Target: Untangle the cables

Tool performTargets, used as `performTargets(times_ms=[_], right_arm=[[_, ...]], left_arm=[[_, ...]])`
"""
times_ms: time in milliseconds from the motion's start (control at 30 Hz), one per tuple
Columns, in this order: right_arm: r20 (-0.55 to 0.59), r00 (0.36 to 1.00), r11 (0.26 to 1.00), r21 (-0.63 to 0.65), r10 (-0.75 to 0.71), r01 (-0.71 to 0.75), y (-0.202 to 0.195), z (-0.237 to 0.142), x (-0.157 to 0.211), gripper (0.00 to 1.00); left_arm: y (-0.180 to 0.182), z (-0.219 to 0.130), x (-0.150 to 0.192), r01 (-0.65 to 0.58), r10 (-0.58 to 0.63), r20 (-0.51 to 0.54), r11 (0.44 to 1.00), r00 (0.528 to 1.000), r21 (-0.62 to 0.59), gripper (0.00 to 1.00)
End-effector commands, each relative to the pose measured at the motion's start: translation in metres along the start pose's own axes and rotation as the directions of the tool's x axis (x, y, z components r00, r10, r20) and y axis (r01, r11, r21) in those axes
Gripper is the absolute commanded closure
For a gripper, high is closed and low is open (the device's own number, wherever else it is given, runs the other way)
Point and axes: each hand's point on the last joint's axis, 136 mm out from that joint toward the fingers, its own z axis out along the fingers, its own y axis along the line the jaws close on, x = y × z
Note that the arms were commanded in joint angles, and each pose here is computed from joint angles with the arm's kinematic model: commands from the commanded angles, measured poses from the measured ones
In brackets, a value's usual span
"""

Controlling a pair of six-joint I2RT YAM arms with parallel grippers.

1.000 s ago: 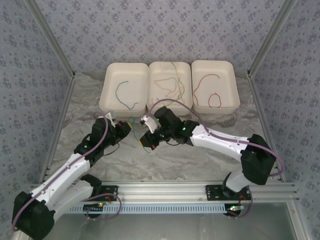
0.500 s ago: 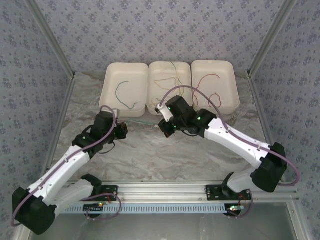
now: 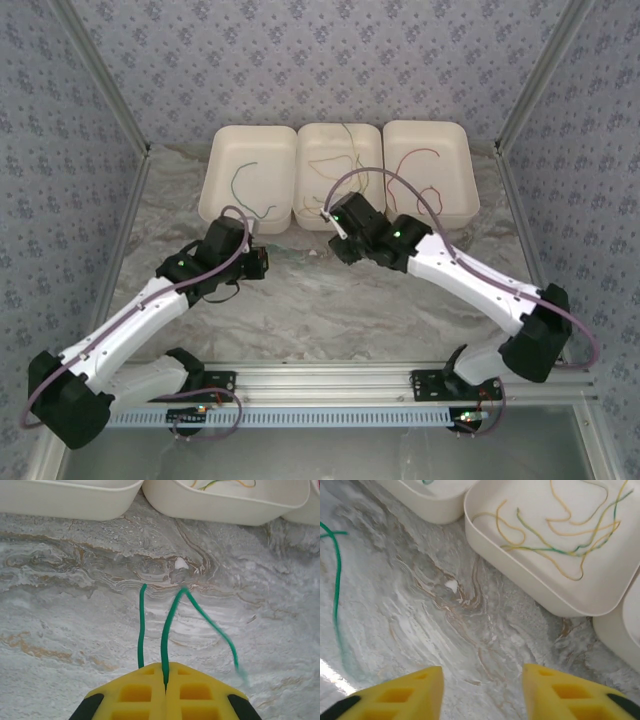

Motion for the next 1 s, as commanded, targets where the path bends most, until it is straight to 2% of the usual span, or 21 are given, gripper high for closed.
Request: performTargets(times_ms=[0,67,133,200,267,367,433,567,667,833,900,967], right_arm=[[0.146,0.971,0.982,-0.047,0.188,-0.183,0.003,-0.045,-0.008,0.46],[0.187,0.919,0.937,-0.104,0.348,-0.334,0.003,-0.058,0.002,0.43],[0.222,0.793,0.819,-0.259,0.567,-0.512,0.011,-0.067,0.004,0.41],[0.195,0.644,0.652,-0.445,0.74,-0.615,0.028,-0.067,0.002,0.37],[0.106,0.441,0.417,-0.575,0.891,-0.704,0.04,-0.063,-0.004,0.33],[0.006,0.265,0.204,-0.655,0.964,-0.727,0.059,-0.059,-0.019,0.29],[-0.064,0.183,0.093,-0.673,0.981,-0.734,0.073,-0.055,-0.03,0.26],[-0.211,0.001,-0.136,-0.632,0.977,-0.763,0.095,-0.029,-0.04,0.24],[-0.208,-0.077,-0.197,-0.653,0.975,-0.731,0.088,-0.017,-0.053,0.24],[-0.156,-0.139,-0.207,-0.642,0.978,-0.738,0.056,0.008,-0.06,0.3],[-0.156,-0.164,-0.227,-0.638,0.974,-0.736,0.044,0.016,-0.061,0.4],[-0.143,-0.166,-0.219,-0.654,0.976,-0.724,0.033,0.015,-0.067,0.58]], left_arm=[[-0.019,-0.013,-0.018,0.125,-0.13,0.07,0.989,0.989,0.083,1.0],[-0.023,-0.015,-0.02,0.155,-0.164,0.091,0.983,0.982,0.103,1.0],[-0.027,-0.016,-0.022,0.173,-0.188,0.105,0.976,0.977,0.13,1.0],[-0.032,-0.018,-0.024,0.179,-0.198,0.118,0.972,0.973,0.155,1.0],[-0.035,-0.02,-0.025,0.181,-0.205,0.137,0.969,0.969,0.17,1.0],[-0.044,-0.022,-0.027,0.18,-0.217,0.166,0.96,0.962,0.214,1.0],[-0.049,-0.022,-0.027,0.165,-0.21,0.182,0.959,0.961,0.231,1.0],[-0.059,-0.02,-0.025,0.134,-0.193,0.211,0.954,0.958,0.267,1.0],[-0.067,-0.022,-0.022,0.108,-0.18,0.223,0.948,0.958,0.298,1.0],[-0.077,-0.027,-0.015,0.076,-0.156,0.221,0.941,0.963,0.331,1.0],[-0.081,-0.029,-0.01,0.064,-0.144,0.215,0.939,0.966,0.338,1.0],[-0.081,-0.026,-0.003,0.058,-0.129,0.197,0.942,0.972,0.332,1.0]])
